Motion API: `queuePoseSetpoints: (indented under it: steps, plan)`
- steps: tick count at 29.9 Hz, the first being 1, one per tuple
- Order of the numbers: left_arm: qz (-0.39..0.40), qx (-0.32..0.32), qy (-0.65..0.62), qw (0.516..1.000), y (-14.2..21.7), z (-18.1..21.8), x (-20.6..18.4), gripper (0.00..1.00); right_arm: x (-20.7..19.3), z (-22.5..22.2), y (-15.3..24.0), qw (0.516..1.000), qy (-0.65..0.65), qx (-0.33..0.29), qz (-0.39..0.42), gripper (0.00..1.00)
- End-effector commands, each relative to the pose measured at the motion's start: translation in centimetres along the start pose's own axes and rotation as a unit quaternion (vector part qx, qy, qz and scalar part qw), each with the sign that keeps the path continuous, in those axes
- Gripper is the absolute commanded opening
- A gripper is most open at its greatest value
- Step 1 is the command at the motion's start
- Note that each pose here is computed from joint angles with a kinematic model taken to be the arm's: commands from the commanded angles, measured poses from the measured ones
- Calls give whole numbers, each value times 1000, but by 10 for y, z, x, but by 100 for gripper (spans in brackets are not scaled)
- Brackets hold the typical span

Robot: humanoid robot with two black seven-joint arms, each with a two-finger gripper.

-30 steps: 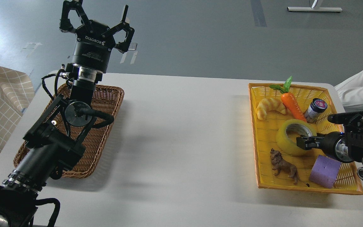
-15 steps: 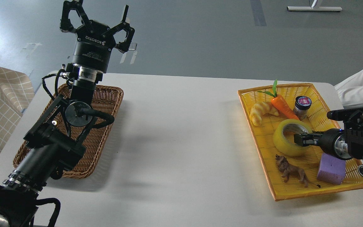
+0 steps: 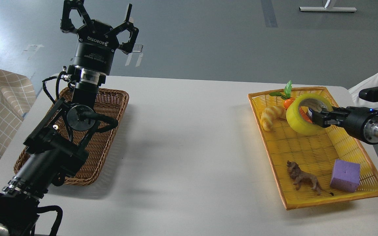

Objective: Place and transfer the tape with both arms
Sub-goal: 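Lift the tape roll out of the tray and carry it toward the table center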

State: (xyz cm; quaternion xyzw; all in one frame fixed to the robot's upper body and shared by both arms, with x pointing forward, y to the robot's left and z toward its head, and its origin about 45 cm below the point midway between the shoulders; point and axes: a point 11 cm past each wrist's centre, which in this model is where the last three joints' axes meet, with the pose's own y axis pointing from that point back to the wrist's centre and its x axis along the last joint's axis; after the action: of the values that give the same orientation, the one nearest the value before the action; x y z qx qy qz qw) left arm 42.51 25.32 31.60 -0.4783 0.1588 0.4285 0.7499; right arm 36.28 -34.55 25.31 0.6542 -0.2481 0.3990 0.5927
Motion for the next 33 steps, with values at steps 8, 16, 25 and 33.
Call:
queuePoseSetpoints:
  steps: [8,16,25,33]
  plan:
    - [1,1,5,1000,0,-4,-1,98,33,-38,-8,998,-4,45,47,0]
    - [0,4,5,1000,0,-5,-1,98,56,-95,-22,992,8,109,70,0]
    - [0,0,1,1000,0,0,0,98,58,-144,-58,989,13,142,46,0]
    - [2,1,-2,1000,1,1,2,98,58,-197,-75,982,33,181,30,0]
